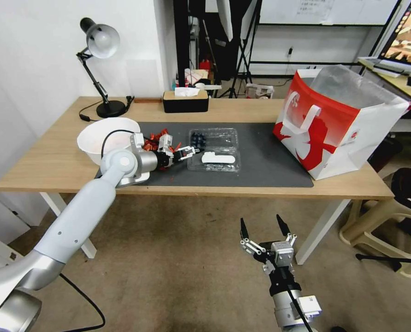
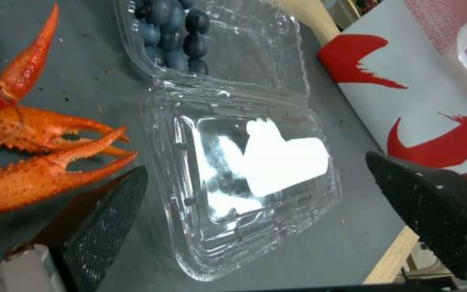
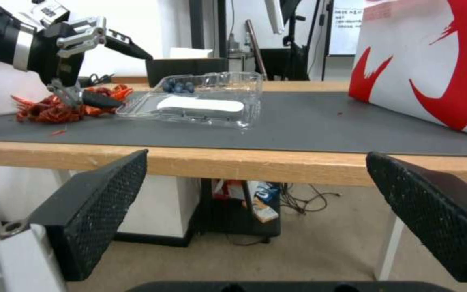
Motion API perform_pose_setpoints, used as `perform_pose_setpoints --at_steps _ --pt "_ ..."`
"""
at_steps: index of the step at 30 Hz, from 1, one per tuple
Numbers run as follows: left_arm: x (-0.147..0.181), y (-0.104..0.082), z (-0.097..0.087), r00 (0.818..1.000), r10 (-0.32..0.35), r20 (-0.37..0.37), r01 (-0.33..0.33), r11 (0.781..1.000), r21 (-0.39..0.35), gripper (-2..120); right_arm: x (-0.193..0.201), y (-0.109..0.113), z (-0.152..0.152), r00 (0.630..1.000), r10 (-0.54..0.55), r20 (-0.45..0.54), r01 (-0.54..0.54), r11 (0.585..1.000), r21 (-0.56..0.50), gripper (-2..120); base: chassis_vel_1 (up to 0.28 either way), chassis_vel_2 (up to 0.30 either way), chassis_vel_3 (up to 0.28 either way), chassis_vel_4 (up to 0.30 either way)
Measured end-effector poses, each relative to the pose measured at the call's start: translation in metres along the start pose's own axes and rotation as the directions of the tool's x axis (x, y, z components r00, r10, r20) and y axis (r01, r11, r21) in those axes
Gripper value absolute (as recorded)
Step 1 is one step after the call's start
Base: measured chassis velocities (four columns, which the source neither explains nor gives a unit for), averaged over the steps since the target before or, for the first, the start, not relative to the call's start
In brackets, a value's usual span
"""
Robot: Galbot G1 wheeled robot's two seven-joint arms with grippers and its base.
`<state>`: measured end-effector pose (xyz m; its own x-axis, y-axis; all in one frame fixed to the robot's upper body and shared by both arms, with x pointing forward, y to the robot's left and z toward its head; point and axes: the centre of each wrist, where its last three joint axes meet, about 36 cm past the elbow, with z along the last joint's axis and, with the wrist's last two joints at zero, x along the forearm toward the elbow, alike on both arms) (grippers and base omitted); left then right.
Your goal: Close the takeout container lid, then place the container into the takeout bag.
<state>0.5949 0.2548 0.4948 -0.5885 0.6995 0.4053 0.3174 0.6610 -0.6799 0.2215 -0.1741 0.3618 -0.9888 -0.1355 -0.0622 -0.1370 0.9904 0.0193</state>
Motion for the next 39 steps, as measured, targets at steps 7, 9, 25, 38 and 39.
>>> perform_pose_setpoints --at_steps 7,9,25,38,39 --pt "-0.0008 -0.0014 0.0008 1.000 -0.003 -0.005 0.003 1.000 -0.005 100 -0.0003 -0.0002 -0.0003 1.000 -0.001 0.002 0.001 1.000 0.001 100 0.000 0.000 0.000 0.000" --pt "-0.0010 -0.0019 0.0009 1.000 -0.003 -0.006 0.003 1.000 -0.006 100 -0.0002 -0.0004 -0.0003 1.000 -0.001 0.001 0.001 1.000 0.001 100 0.000 0.000 0.000 0.000" --pt "-0.0065 -0.0068 0.0040 1.000 -0.006 -0.022 0.005 1.000 -0.015 100 -0.0002 -0.0003 0.0006 1.000 -0.004 0.000 0.004 1.000 0.003 100 0.000 0.000 0.000 0.000" --pt "-0.0044 -0.0028 0.0068 0.999 -0.025 -0.026 0.024 1.000 -0.014 100 -0.0003 0.0003 0.0021 1.000 -0.005 -0.003 0.005 1.000 0.001 100 0.000 0.000 0.000 0.000" --pt "-0.0047 -0.0029 0.0075 0.999 -0.024 -0.028 0.023 1.000 -0.014 100 -0.0002 0.0003 0.0021 1.000 -0.005 -0.003 0.005 1.000 0.001 100 0.000 0.000 0.000 0.000"
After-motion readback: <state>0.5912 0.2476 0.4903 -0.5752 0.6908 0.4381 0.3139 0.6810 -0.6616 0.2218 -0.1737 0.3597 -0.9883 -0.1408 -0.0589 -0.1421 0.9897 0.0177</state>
